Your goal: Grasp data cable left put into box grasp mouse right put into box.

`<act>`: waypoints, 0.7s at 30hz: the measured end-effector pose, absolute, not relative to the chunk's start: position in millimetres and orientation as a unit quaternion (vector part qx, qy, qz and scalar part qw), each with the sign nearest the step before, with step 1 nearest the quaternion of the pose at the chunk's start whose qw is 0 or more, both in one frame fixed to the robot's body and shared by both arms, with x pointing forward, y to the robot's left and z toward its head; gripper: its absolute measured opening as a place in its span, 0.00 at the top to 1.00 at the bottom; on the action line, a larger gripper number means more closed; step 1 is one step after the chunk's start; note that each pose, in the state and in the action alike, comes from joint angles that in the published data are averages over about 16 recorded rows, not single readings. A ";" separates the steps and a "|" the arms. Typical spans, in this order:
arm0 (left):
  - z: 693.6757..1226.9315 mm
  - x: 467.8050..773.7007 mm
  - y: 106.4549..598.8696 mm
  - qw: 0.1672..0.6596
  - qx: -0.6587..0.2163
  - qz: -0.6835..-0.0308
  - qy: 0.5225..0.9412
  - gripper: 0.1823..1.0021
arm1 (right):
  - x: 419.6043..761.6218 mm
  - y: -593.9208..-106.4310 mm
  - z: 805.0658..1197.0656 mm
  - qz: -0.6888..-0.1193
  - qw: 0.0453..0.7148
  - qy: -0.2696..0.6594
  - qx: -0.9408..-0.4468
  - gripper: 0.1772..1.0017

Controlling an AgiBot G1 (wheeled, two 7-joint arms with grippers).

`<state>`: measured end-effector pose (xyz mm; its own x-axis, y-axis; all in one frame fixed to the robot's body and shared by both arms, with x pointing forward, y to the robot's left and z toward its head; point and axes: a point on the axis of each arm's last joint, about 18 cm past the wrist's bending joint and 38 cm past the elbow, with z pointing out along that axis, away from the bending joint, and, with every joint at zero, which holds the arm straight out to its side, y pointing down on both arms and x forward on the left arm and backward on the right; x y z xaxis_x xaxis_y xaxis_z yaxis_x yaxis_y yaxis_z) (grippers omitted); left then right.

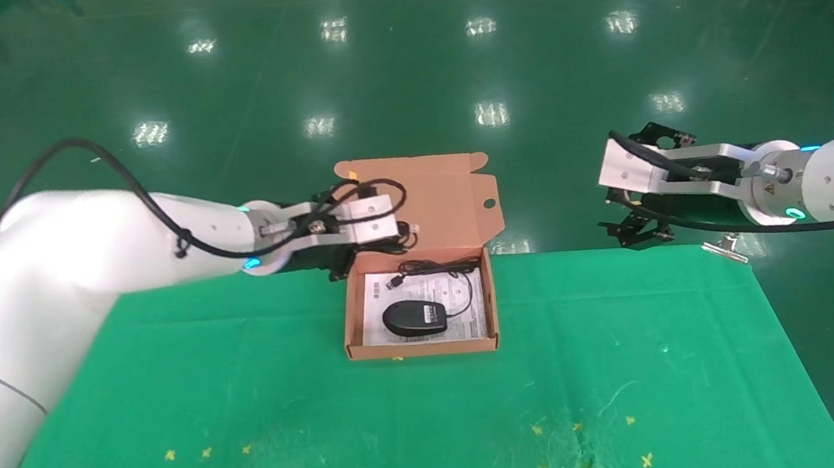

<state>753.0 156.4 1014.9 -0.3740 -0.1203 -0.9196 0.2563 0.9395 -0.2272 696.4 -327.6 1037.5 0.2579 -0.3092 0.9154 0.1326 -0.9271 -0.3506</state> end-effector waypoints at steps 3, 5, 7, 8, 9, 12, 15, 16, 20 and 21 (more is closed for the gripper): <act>1009.1 752.8 144.6 0.557 0.049 -0.178 0.810 0.99 | 694.6 -326.6 1036.9 -0.608 0.181 0.059 -0.771 0.06; 1005.9 752.2 138.0 0.557 0.054 -0.184 0.808 0.99 | 693.6 -325.9 1036.6 -0.608 0.180 0.060 -0.771 0.04; 1003.6 751.5 132.3 0.556 0.056 -0.190 0.807 0.99 | 692.9 -325.4 1036.4 -0.609 0.180 0.061 -0.770 0.03; 1002.7 751.1 129.6 0.556 0.057 -0.193 0.807 0.99 | 692.5 -325.1 1036.3 -0.609 0.179 0.061 -0.770 0.02; 1001.9 750.7 127.0 0.556 0.058 -0.196 0.806 0.99 | 692.2 -324.8 1036.2 -0.609 0.179 0.062 -0.770 0.02; 1000.3 749.8 120.9 0.555 0.059 -0.204 0.804 0.99 | 691.3 -324.2 1036.0 -0.610 0.178 0.063 -0.770 0.01; 999.6 749.3 116.7 0.555 0.059 -0.210 0.803 0.99 | 690.5 -323.7 1035.8 -0.611 0.177 0.063 -0.769 0.00; 999.5 749.2 115.6 0.555 0.058 -0.212 0.803 0.99 | 690.3 -323.6 1035.8 -0.611 0.177 0.063 -0.769 0.00; 1000.0 748.9 112.8 0.555 0.057 -0.218 0.801 0.99 | 689.7 -323.4 1035.7 -0.611 0.177 0.063 -0.769 0.00; 1000.2 748.8 112.4 0.555 0.056 -0.219 0.801 0.99 | 689.6 -323.4 1035.7 -0.611 0.177 0.063 -0.769 0.00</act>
